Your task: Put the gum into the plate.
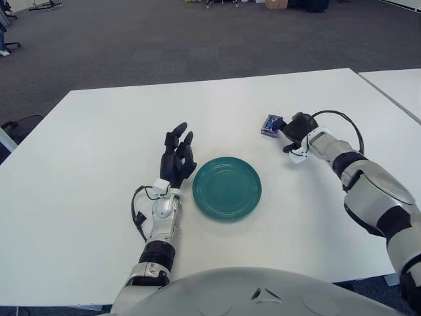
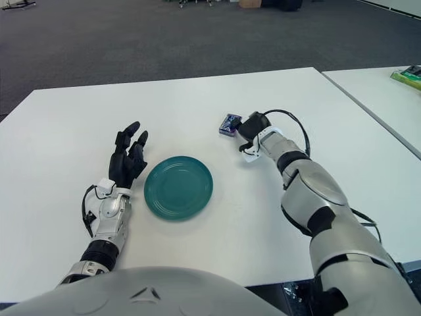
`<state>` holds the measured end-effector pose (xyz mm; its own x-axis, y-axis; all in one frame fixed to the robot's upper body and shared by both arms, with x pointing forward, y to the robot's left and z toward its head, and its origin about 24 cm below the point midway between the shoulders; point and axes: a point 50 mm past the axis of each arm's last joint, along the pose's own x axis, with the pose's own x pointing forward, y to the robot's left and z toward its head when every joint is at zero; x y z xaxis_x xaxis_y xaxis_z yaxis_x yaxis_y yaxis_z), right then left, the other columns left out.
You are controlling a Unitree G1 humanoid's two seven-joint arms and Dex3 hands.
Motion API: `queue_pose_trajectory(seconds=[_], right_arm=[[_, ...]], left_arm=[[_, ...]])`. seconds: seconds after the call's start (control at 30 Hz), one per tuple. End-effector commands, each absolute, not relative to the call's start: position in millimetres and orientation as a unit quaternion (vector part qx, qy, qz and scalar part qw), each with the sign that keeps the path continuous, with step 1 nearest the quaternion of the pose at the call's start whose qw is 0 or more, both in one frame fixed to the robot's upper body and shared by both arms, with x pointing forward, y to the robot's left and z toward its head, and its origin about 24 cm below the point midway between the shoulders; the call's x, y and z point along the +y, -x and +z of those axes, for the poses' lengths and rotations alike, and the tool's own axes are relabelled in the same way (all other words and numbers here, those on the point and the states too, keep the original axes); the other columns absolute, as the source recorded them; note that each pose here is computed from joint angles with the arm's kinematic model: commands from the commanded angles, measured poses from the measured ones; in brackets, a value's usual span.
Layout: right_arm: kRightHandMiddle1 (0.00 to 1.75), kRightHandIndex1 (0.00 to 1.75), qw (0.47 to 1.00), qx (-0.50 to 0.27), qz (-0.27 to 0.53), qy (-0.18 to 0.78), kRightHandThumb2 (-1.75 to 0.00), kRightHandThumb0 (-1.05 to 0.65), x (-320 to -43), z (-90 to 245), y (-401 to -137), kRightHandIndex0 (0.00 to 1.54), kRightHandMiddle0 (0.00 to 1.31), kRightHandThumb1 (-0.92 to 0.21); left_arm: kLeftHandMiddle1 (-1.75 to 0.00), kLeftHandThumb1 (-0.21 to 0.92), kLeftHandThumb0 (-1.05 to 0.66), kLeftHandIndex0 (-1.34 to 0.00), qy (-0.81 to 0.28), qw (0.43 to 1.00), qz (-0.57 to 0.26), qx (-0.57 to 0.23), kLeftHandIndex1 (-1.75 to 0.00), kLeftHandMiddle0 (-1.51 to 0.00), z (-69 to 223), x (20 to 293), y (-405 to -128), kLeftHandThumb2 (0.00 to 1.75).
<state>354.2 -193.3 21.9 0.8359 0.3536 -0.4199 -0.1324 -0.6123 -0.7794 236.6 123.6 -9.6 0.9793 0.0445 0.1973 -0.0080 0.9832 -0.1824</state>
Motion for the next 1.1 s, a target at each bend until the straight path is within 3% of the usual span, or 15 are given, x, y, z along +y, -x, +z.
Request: queue_pose_trajectory(seconds=[0.0, 0.37, 1.07], right_arm=[[0.49, 0.06, 0.413, -0.037, 0.353, 0.839, -0.72, -0.71, -200.4, 1.8, -335.4, 0.59, 0.00, -0.92], [0.54, 0.06, 0.457, -0.067, 0.352, 0.814, -0.78, -0.75, -215.0, 12.3, -321.2, 0.64, 0.00, -0.92], [0.55, 0.00, 0.523, -0.146, 0.362, 0.758, -0.80, -0.78, -220.2, 47.5, -261.6, 0.50, 0.00, -0.92]], left_arm=[[-0.01, 0.92, -0.84, 0.00, 0.148, 0.988, 0.040, 0.035, -0.80, -0.46, -60.9, 99.4, -194.9, 0.74], [-0.01, 0.92, -0.86, -0.03, 0.156, 0.987, 0.026, 0.032, -0.82, -0.47, -61.1, 99.3, -199.2, 0.74], [-0.01, 0.92, -0.85, -0.03, 0.149, 0.988, 0.029, 0.031, -0.80, -0.48, -61.7, 103.1, -197.5, 0.73]])
